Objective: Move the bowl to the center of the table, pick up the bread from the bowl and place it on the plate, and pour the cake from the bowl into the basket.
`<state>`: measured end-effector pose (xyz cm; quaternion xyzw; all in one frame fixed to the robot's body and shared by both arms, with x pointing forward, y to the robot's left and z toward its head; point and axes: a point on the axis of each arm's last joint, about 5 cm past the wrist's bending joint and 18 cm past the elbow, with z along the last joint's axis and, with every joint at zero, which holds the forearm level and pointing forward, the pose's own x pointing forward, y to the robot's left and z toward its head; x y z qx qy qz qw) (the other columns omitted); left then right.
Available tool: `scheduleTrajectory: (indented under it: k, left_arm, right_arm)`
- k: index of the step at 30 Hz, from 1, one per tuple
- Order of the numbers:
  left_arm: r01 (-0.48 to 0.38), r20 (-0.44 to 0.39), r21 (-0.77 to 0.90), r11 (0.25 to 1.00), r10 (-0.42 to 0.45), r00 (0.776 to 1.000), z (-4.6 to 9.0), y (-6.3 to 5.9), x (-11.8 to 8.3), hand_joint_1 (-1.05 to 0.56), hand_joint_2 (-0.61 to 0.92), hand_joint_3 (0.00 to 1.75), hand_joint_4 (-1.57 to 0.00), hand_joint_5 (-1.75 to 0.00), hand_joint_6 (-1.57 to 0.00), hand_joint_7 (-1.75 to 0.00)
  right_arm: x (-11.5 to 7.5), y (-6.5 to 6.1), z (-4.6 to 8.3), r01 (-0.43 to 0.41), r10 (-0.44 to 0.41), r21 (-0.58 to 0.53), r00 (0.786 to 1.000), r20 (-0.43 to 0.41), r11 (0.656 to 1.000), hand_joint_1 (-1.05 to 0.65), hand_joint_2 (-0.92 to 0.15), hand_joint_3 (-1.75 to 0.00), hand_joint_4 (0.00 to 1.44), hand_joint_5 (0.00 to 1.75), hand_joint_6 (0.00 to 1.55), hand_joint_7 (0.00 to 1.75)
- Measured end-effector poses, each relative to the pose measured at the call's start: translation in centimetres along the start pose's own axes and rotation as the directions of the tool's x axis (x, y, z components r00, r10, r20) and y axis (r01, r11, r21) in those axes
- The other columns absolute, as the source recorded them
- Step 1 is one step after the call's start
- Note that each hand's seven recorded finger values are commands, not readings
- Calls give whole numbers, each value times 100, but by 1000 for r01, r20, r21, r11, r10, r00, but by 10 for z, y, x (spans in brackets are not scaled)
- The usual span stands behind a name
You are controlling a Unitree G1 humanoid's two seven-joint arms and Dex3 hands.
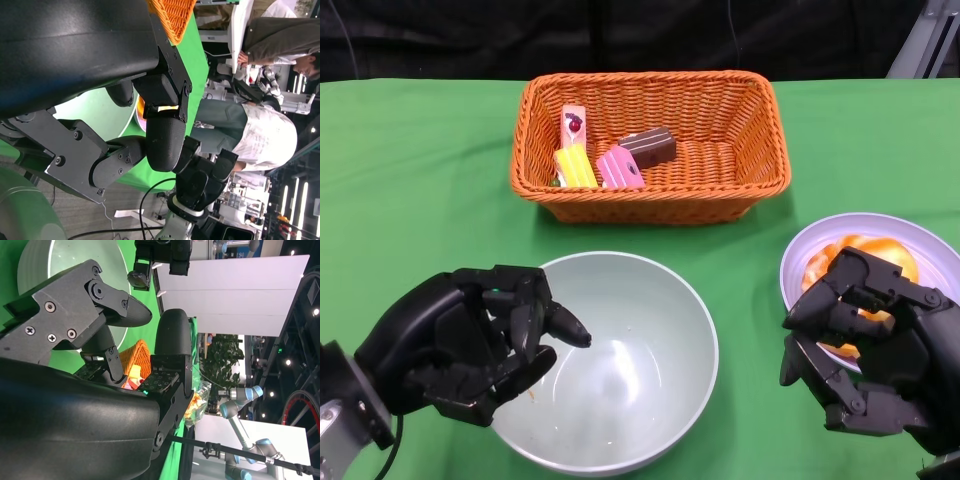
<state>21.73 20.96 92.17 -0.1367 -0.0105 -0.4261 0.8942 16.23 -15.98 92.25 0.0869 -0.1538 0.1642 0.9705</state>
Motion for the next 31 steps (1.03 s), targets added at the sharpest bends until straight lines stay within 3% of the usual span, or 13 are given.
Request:
scheduleTrajectory:
  k: [31]
  left_arm:
    - [24, -16, -11, 1000, -24, 1000, -3, 0, -3, -15, 54, 107, -95, -174, -93, -142]
  right_arm:
    - [-2, 0, -1, -11, 11, 2, 1000, -12, 1000, -16, -46, -104, 82, 158, 65, 131]
